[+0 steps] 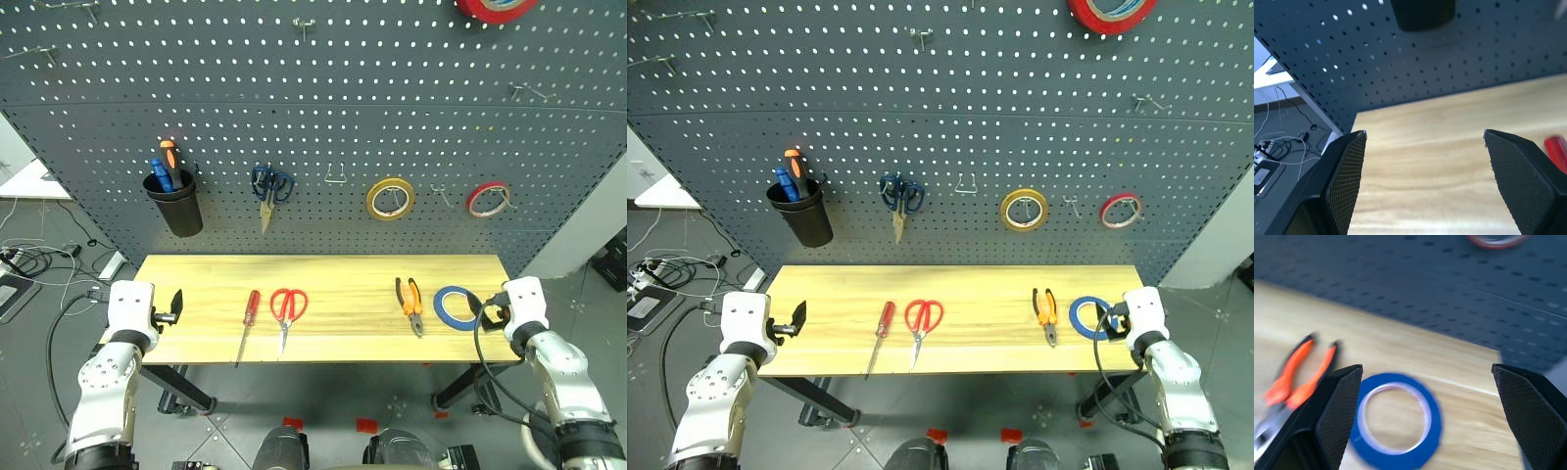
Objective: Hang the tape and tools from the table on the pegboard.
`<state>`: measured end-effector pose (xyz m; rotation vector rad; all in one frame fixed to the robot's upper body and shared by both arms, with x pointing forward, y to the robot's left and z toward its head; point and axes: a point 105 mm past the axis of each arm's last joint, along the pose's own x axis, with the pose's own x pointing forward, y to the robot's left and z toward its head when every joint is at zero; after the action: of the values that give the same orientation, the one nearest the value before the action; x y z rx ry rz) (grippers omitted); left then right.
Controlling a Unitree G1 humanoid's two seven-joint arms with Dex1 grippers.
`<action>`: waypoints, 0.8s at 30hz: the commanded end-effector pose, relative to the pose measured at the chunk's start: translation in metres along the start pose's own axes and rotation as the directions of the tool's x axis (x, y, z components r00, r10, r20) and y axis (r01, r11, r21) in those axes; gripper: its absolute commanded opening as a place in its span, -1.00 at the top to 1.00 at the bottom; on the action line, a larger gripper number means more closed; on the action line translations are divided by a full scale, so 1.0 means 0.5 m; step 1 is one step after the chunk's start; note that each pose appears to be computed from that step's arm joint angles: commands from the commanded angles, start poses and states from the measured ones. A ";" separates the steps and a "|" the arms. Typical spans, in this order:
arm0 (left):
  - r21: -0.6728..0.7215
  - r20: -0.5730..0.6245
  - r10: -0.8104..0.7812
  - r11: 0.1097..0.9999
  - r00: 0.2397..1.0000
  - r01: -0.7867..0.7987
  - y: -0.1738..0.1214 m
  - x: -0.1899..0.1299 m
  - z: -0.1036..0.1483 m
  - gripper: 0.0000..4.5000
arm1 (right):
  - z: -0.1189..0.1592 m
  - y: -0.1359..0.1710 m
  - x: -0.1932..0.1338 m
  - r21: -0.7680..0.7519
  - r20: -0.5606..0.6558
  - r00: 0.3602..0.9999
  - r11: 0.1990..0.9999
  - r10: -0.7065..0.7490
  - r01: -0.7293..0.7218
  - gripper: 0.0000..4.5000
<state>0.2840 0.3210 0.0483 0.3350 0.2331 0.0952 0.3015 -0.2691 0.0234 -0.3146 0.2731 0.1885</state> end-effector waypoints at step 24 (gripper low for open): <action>0.561 0.008 -0.919 0.331 0.395 0.759 -0.405 -0.109 0.213 -0.80 | 0.033 -0.008 0.094 -0.147 -0.390 0.870 0.913 0.301 -0.381 -1.00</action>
<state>0.2773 0.1017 0.0845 0.6625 0.1089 -1.0673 0.3502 -0.2549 0.0270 -0.4901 0.6514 0.4920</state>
